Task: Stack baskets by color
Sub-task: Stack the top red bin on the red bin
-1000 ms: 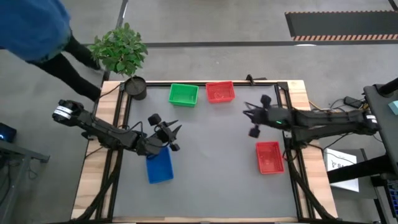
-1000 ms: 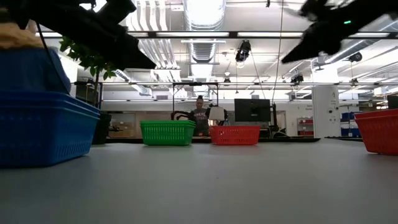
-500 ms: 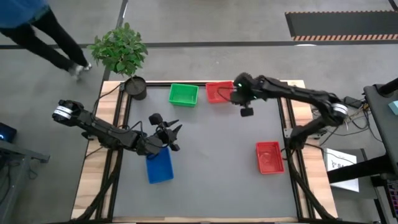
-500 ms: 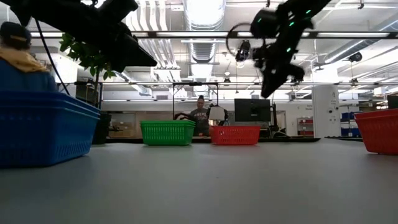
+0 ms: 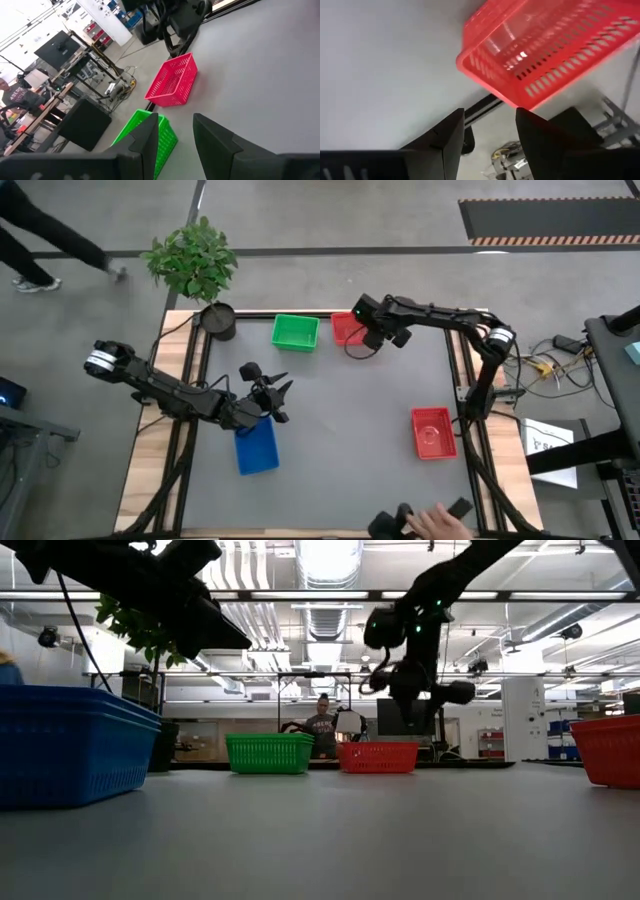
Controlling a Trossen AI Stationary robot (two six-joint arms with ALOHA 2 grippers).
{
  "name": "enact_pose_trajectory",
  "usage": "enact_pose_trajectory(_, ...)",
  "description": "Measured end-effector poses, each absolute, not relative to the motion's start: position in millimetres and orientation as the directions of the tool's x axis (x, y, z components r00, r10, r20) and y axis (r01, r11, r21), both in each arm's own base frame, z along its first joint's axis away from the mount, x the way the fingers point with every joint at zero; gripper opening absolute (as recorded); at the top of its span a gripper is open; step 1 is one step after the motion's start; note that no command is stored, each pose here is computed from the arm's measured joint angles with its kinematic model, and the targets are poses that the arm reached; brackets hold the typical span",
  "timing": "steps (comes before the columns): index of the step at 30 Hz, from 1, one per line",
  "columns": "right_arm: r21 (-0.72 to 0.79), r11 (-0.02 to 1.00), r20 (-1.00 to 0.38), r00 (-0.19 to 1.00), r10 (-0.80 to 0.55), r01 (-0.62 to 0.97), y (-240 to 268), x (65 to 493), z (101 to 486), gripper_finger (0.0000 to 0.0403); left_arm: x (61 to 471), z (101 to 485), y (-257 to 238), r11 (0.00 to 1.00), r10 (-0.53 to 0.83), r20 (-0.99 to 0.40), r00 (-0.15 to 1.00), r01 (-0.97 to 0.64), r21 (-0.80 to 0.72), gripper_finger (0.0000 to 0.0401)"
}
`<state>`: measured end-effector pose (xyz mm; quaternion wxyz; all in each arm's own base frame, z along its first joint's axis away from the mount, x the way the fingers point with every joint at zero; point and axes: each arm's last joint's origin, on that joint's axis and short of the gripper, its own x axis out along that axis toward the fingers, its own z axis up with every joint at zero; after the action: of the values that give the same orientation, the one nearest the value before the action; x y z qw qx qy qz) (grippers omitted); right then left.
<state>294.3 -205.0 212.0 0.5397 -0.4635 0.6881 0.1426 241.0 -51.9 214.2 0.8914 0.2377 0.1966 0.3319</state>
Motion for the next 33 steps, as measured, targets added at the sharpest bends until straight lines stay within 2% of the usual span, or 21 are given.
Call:
enact_pose_trajectory(5, -0.256, 0.480, -0.876, -0.009, -0.483, -0.839, -212.9, 300.3, 195.1, 0.0159, 241.0, 214.2, -51.9, 0.666, 0.685, -0.193, 0.702, -0.497, 0.557, 0.0106)
enact_pose_trajectory(12, -0.250, 0.522, -0.879, -0.035, -0.475, -0.815, -233.7, 302.4, 165.4, 0.0124, 240.9, 214.1, -51.9, 0.655, 0.685, -0.193, 0.702, -0.478, 0.586, 0.0106)
enact_pose_trajectory(21, -0.203, 0.522, -0.899, -0.054, -0.435, -0.829, -227.7, 300.7, 166.0, 0.0017, 241.0, 214.1, -51.8, 0.652, 0.686, -0.193, 0.702, -0.474, 0.592, 0.0106)
enact_pose_trajectory(28, -0.236, 0.596, -0.898, -0.062, -0.436, -0.767, -207.5, 303.3, 180.0, 0.0011, 241.4, 214.2, -50.1, 0.646, 0.690, -0.192, 0.697, -0.475, 0.597, 0.0106)
enact_pose_trajectory(33, -0.410, 0.702, -0.856, -0.021, -0.517, -0.582, -181.2, 310.8, 204.6, 0.0010, 241.3, 214.1, -50.1, 0.647, 0.690, -0.193, 0.698, -0.475, 0.597, 0.0106)
